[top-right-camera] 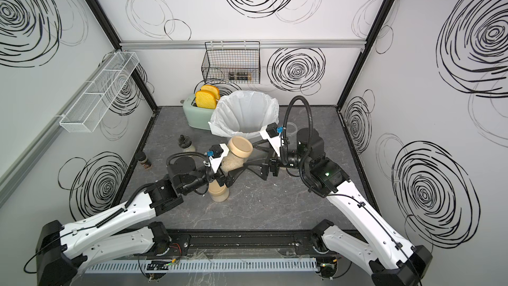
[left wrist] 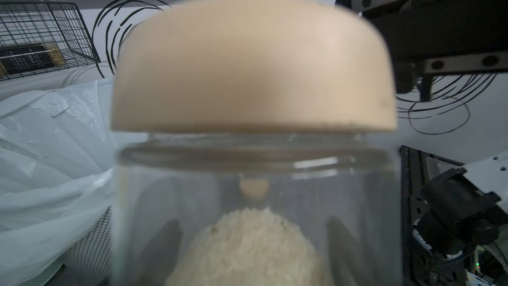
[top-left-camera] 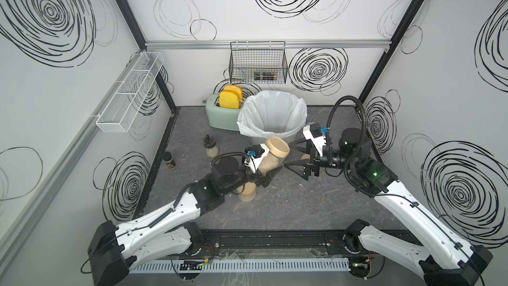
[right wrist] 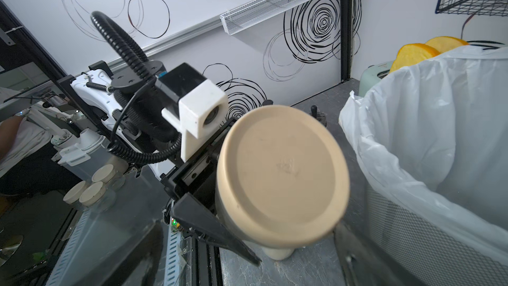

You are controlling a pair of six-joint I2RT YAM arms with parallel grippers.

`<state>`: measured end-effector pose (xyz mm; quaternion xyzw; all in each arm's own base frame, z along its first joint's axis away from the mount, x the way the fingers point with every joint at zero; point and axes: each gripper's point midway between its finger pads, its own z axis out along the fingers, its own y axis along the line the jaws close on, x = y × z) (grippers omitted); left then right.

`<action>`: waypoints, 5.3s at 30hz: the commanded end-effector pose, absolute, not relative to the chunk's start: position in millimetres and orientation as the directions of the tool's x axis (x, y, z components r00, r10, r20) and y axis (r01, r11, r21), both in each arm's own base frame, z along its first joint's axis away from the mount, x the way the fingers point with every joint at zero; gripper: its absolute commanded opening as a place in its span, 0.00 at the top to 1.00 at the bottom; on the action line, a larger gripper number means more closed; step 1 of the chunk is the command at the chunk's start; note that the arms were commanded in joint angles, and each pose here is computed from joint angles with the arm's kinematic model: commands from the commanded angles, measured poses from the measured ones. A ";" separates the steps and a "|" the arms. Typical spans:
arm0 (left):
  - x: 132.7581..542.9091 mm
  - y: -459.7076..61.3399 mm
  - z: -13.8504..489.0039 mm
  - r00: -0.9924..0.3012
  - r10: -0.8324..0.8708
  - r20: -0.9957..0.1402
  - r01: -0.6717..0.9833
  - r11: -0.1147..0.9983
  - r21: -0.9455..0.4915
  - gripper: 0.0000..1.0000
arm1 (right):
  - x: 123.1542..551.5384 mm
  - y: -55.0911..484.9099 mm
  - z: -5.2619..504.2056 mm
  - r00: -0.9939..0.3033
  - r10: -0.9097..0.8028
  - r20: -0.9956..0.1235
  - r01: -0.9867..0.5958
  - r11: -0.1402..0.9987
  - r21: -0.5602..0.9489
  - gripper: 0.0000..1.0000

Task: Empty moldy rice from jars
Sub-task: Unscrew the lid from the jar.

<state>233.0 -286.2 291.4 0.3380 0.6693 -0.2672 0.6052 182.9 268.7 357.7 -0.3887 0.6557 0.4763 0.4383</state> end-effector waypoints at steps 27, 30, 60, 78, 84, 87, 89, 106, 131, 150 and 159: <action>233.4 -281.3 343.2 0.247 0.144 -0.958 0.567 0.781 0.263 0.16 | 215.4 292.9 364.6 -0.425 0.015 -0.905 -0.866 0.284 0.411 0.02; 232.7 -280.4 345.3 0.251 0.136 -0.958 0.567 0.782 0.259 0.16 | 216.2 294.6 358.7 -0.439 0.003 -0.899 -0.860 0.288 0.421 0.02; 152.2 -299.1 389.9 0.000 -0.193 -0.981 0.999 0.050 -0.010 0.15 | 170.1 298.7 374.8 -0.259 -0.092 -0.961 -0.966 0.035 0.257 0.29; 115.3 -296.2 410.2 -0.120 -0.253 -0.960 0.962 -0.270 -0.049 0.14 | 151.9 300.7 381.8 -0.158 -0.116 -0.980 -0.980 -0.099 0.170 0.15; 122.2 -296.2 410.1 -0.083 -0.240 -0.967 0.975 -0.220 -0.029 0.14 | 154.6 297.8 383.8 -0.146 -0.103 -0.984 -0.987 -0.058 0.152 0.02; 124.8 -295.3 410.5 -0.080 -0.242 -0.967 0.978 -0.205 -0.030 0.14 | 156.6 296.9 382.6 -0.145 -0.102 -0.984 -0.988 -0.038 0.149 0.02; 125.7 -294.8 410.3 -0.080 -0.245 -0.966 0.980 -0.199 -0.030 0.14 | 157.3 296.5 381.7 -0.146 -0.104 -0.984 -0.988 -0.030 0.150 0.02; 131.3 -293.5 403.8 -0.080 -0.250 -0.965 0.985 -0.167 -0.038 0.14 | 161.6 295.2 386.5 -0.141 -0.086 -0.986 -0.990 0.001 0.142 0.02; 129.8 -300.6 390.2 -0.080 -0.216 -0.973 0.985 -0.169 -0.043 0.14 | 161.1 300.3 397.7 -0.141 -0.048 -0.989 -0.989 -0.037 0.143 0.02; 130.0 -308.4 382.7 -0.093 -0.198 -0.976 0.982 -0.178 -0.058 0.14 | 161.0 301.3 400.3 -0.132 -0.037 -0.991 -0.990 -0.046 0.133 0.02; 128.8 -310.0 380.5 -0.099 -0.193 -0.976 0.981 -0.183 -0.064 0.14 | 158.4 301.5 402.1 -0.134 -0.029 -0.991 -0.989 -0.064 0.135 0.02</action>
